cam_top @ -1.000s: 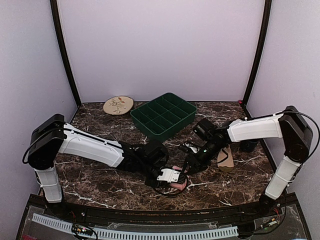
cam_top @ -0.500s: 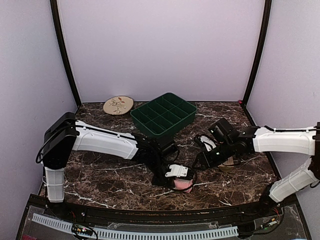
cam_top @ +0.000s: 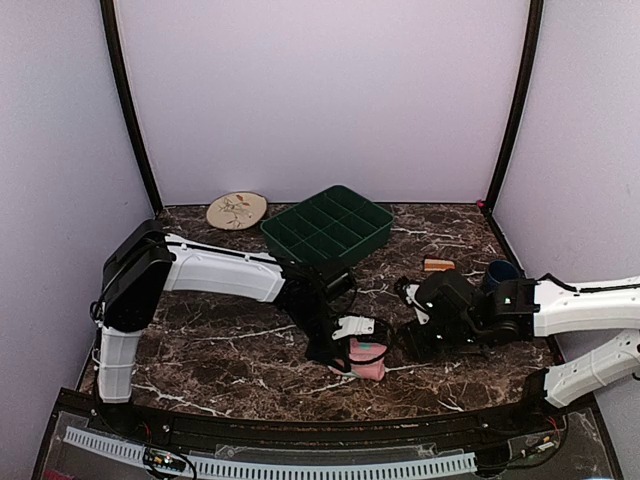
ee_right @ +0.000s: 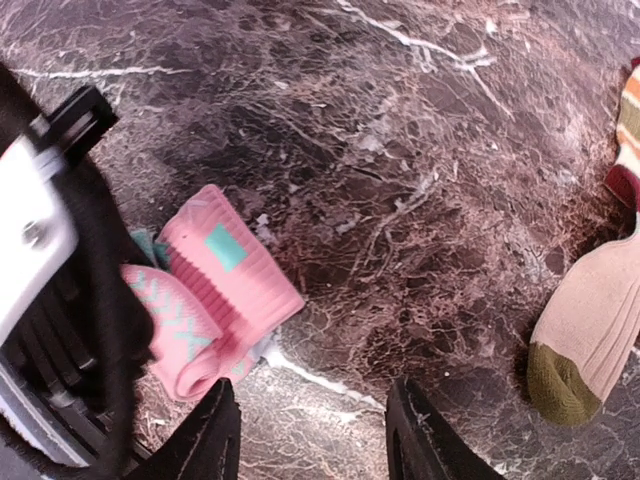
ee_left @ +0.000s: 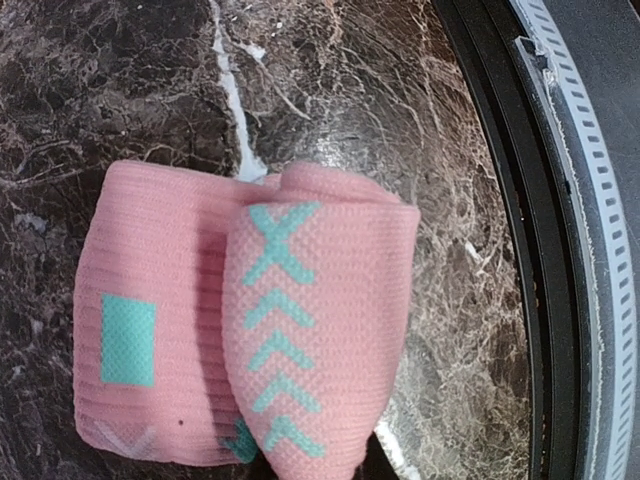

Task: Roll the socks
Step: Roll the sock at the center of the board.

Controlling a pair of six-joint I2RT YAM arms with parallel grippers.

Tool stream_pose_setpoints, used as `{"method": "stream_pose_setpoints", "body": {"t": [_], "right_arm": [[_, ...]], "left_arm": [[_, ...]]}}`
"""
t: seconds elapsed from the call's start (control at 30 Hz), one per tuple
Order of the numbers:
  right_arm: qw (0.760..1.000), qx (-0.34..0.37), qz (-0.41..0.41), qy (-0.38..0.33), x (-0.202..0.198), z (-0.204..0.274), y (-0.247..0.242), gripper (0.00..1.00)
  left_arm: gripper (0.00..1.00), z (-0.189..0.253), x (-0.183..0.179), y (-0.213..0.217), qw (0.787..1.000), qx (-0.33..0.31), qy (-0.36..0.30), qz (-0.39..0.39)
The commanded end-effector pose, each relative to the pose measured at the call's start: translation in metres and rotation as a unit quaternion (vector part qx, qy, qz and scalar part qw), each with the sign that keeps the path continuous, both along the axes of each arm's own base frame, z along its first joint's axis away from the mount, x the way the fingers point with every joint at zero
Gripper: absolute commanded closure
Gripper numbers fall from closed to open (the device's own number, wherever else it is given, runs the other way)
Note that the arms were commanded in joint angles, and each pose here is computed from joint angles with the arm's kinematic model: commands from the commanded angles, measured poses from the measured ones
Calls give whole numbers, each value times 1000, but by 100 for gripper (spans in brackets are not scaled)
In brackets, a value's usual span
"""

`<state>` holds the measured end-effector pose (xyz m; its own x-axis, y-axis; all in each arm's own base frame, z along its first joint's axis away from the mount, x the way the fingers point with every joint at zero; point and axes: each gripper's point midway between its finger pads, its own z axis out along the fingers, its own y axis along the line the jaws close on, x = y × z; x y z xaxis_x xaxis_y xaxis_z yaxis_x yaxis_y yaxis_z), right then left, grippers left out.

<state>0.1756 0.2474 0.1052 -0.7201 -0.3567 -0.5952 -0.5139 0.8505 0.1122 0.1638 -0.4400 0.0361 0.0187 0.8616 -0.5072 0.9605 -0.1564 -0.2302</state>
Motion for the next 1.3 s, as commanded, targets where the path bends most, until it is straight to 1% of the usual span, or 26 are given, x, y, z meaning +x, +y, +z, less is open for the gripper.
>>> {"method": "stream_pose_setpoints", "body": {"t": [0.0,0.17,0.37,0.57,0.67,0.83,1.03,1.27], "right_arm": [[997,-47,-3,-56,-9,2,-3,52],[990,-89,16,-110,-26,6,2,52],[981,-117,64,-137,-48,2,22,52],[955,-188,142,-181,-68,-9,52,50],[946,-206,159,-194,-69,-13,59,46],[933,-228,187,-204,-69,-20,65,44],[909,-275,217,-224,-65,-34,68,36],[898,-308,219,-228,-55,-49,69,31]], "left_arm": [[100,-21,-8,15,997,56,47,12],[100,-23,-9,14,996,59,61,15],[100,-25,-5,18,995,59,71,22],[100,-24,-4,15,995,57,77,24],[100,-23,-3,15,995,58,78,24],[100,-21,-5,14,995,55,83,21],[100,-19,-8,14,994,52,92,16],[100,-15,-10,13,994,46,103,10]]}}
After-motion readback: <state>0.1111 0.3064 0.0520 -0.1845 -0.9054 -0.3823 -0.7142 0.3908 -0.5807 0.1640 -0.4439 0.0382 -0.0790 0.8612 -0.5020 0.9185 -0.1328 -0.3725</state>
